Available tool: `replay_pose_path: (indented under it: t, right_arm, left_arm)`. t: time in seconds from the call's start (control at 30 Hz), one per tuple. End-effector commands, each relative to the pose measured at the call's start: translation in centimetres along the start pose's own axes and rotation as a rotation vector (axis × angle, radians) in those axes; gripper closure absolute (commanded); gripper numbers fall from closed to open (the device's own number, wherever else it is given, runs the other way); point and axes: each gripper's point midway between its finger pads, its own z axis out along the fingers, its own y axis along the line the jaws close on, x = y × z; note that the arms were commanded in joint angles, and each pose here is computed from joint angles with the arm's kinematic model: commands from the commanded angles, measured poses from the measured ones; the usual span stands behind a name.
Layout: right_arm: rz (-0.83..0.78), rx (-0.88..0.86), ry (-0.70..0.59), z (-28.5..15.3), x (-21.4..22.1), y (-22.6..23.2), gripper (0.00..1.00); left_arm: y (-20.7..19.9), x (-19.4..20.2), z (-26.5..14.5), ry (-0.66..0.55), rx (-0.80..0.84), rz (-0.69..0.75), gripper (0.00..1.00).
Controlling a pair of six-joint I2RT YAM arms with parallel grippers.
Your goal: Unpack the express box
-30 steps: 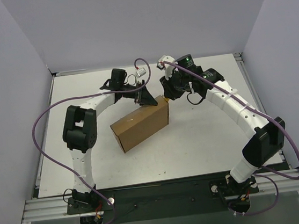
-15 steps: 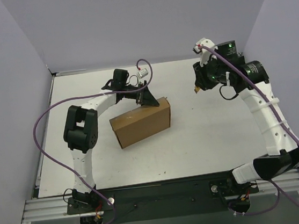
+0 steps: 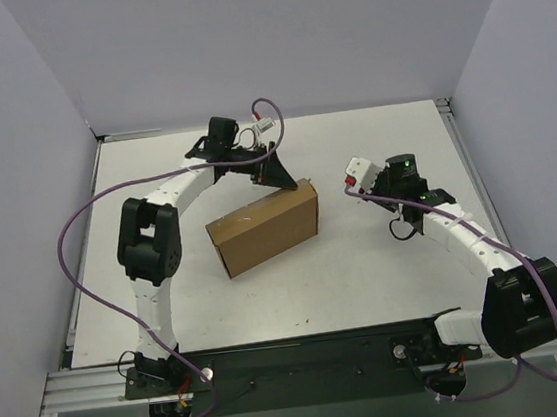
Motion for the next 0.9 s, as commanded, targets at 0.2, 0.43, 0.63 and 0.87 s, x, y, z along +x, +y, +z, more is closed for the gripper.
replay_pose_path:
  t: [0.2,0.43,0.63,0.87]
  right_arm:
    - [-0.223,-0.016,-0.057,0.9,0.6,2.0,0.36]
    - [0.05,-0.179,-0.109,-2.1,-5.1,3.2,0.25]
    - [0.327,-0.396,-0.039,-1.3,-10.6,6.3,0.62]
    - [0.318,-0.601,-0.045,-0.1,-14.6,11.1,0.91]
  left_arm:
    - [2.5,-2.9,-11.5,-0.165,-0.249,0.067,0.05]
    - [5.6,0.6,-16.7,-0.19,-0.368,-0.049,0.23]
    - [5.8,5.2,-15.7,-0.079,-0.34,-0.054,0.52]
    - [2.9,8.2,-14.2,-0.027,-0.249,-0.02,0.72]
